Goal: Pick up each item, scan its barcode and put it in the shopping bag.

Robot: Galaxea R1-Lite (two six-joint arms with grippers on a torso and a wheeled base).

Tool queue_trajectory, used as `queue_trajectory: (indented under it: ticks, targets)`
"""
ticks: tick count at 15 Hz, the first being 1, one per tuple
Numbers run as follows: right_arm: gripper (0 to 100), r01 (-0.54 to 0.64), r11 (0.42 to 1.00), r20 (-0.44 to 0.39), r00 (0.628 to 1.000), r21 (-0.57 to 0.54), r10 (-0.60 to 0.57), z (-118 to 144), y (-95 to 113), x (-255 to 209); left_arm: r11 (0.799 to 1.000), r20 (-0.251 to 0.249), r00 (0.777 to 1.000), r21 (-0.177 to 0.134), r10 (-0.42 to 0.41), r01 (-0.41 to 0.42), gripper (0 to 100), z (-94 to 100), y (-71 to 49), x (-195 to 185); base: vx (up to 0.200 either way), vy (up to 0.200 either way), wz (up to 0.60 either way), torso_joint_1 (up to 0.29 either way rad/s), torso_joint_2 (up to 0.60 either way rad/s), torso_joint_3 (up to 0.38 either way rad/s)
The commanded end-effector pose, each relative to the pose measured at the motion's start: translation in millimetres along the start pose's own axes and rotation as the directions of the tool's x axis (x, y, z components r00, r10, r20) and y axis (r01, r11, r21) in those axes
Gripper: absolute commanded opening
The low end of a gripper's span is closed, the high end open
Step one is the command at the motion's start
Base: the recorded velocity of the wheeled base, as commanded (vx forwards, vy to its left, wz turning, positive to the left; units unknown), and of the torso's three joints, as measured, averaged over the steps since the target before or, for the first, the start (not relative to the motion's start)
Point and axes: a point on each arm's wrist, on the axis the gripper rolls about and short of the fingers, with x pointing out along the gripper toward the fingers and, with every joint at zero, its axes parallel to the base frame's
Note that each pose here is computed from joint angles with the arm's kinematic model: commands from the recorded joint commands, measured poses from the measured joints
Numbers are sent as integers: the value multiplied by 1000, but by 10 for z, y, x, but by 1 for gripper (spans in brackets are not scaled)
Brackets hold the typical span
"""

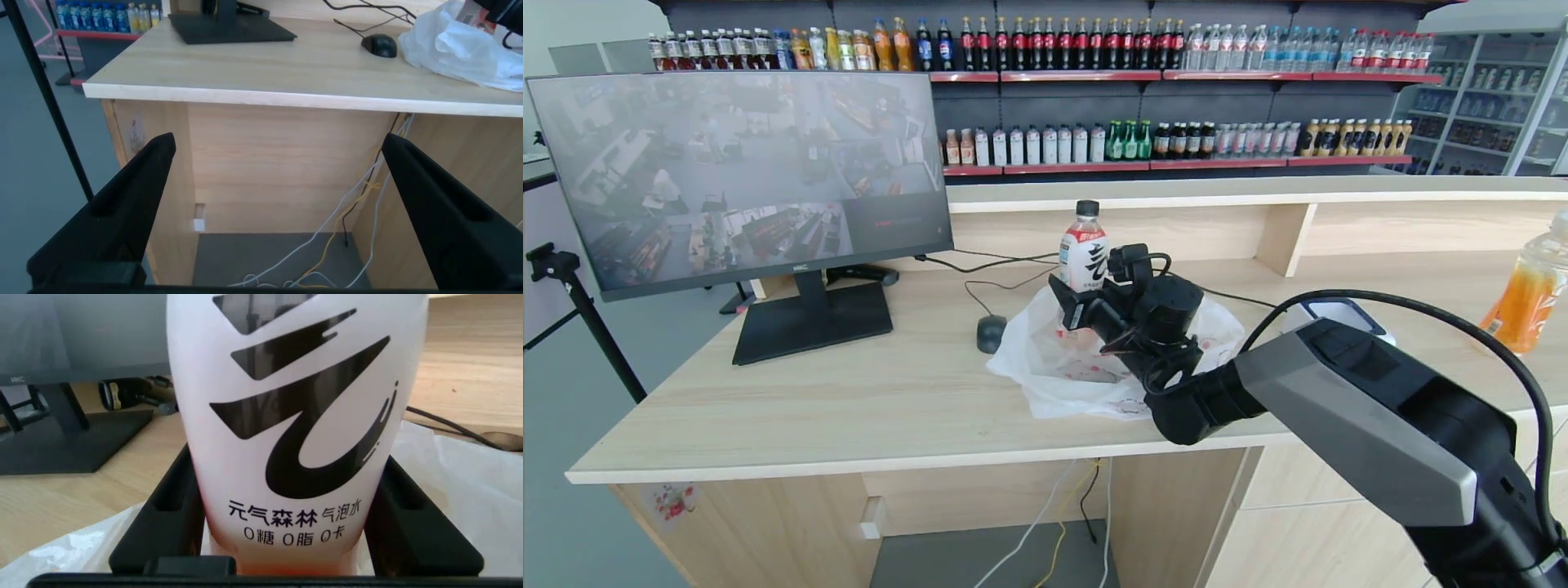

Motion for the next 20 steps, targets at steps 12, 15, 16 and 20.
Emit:
queue_trajectory:
  ticks: [12, 15, 16, 20]
  targets:
    - [0, 0, 1000, -27, 1000, -5, 0, -148, -17, -15, 1000, 0, 1000, 0, 0, 0, 100, 0, 0, 0, 0, 0, 0, 0, 0, 0]
    - [0, -2, 1000, -33, 999, -5, 2, -188, -13, -26, 1000, 0, 1000, 0, 0, 0, 100, 0, 0, 0, 0, 0, 0, 0, 0, 0]
    - [0, -2, 1000, -36, 999, -6, 2, -211, -8, -34, 1000, 0, 1000, 0, 0, 0, 100, 0, 0, 0, 0, 0, 0, 0, 0, 0]
    - [0, -3, 1000, -38, 999, -6, 3, -317, -5, -116, 1000, 0, 1000, 0, 0, 0, 100, 0, 0, 0, 0, 0, 0, 0, 0, 0]
